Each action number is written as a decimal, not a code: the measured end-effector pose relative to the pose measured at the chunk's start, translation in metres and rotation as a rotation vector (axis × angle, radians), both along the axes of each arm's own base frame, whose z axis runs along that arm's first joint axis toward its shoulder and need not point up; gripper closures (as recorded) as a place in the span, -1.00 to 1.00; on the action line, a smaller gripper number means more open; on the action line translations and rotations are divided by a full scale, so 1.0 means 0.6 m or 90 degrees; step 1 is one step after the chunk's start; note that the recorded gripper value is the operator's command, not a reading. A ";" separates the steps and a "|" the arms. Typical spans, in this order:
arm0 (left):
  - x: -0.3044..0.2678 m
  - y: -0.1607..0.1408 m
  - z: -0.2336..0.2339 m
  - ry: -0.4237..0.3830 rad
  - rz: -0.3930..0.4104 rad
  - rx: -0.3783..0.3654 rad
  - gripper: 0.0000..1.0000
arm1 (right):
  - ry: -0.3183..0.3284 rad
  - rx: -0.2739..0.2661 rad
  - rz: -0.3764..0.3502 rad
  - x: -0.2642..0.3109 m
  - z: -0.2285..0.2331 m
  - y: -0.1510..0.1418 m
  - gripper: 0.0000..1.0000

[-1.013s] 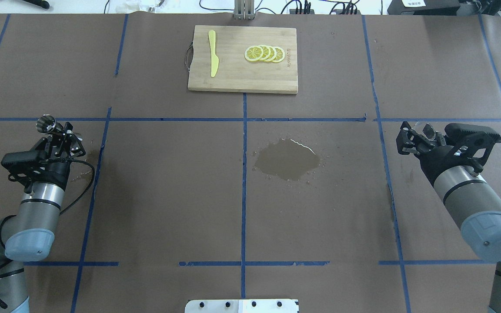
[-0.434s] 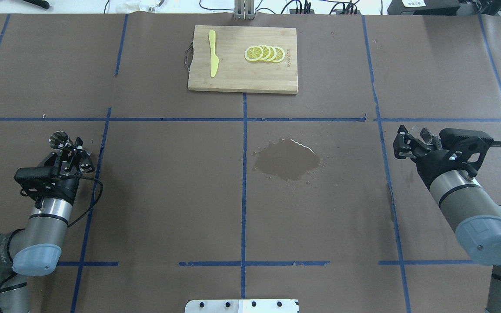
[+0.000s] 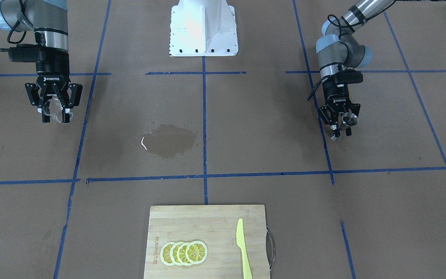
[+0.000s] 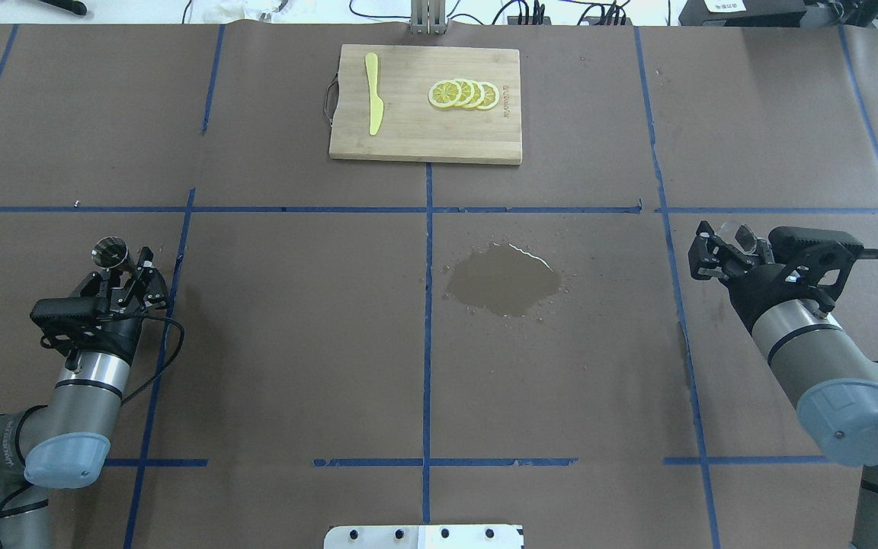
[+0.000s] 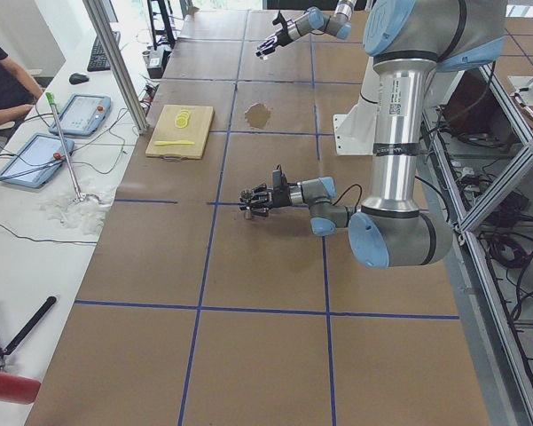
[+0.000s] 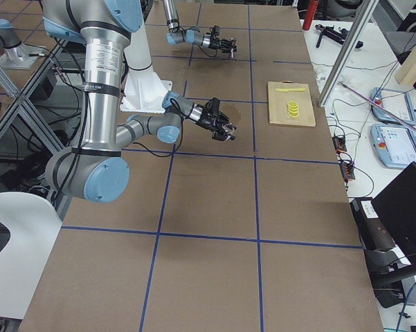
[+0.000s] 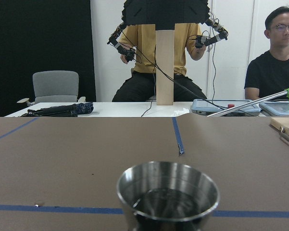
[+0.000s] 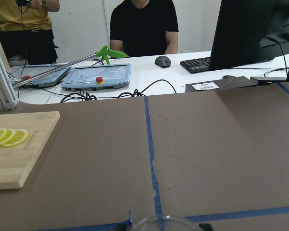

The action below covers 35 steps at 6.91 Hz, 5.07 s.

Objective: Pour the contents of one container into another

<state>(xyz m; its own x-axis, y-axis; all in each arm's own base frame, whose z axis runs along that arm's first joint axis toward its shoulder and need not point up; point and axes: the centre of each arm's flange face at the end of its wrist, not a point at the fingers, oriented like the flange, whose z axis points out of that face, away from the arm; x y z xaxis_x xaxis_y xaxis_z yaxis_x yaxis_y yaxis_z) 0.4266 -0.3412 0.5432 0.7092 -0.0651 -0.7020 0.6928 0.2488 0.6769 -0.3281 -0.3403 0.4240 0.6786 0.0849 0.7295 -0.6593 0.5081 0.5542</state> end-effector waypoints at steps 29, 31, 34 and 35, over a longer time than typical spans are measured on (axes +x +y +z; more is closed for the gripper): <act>-0.178 0.146 -0.173 0.105 0.337 -0.076 -1.00 | 0.087 0.100 0.018 -0.125 0.215 0.090 -1.00; -0.178 0.145 -0.174 0.106 0.337 -0.075 -1.00 | 0.109 0.099 -0.006 -0.106 0.217 0.097 -1.00; -0.176 0.146 -0.177 0.110 0.344 -0.076 -1.00 | 0.078 0.040 -0.110 -0.039 0.191 0.131 -1.00; -0.176 0.149 -0.186 0.118 0.363 -0.080 -1.00 | 0.072 0.005 -0.164 -0.009 0.190 0.147 -1.00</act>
<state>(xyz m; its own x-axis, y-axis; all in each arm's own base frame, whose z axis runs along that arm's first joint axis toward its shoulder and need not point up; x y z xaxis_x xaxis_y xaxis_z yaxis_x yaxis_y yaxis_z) 0.3209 -0.2516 0.4315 0.5242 0.1981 -0.8282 0.5301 0.6852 0.4995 -0.3337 -0.2519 0.5381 0.7539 -0.1062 0.6484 -0.4434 0.6461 0.6213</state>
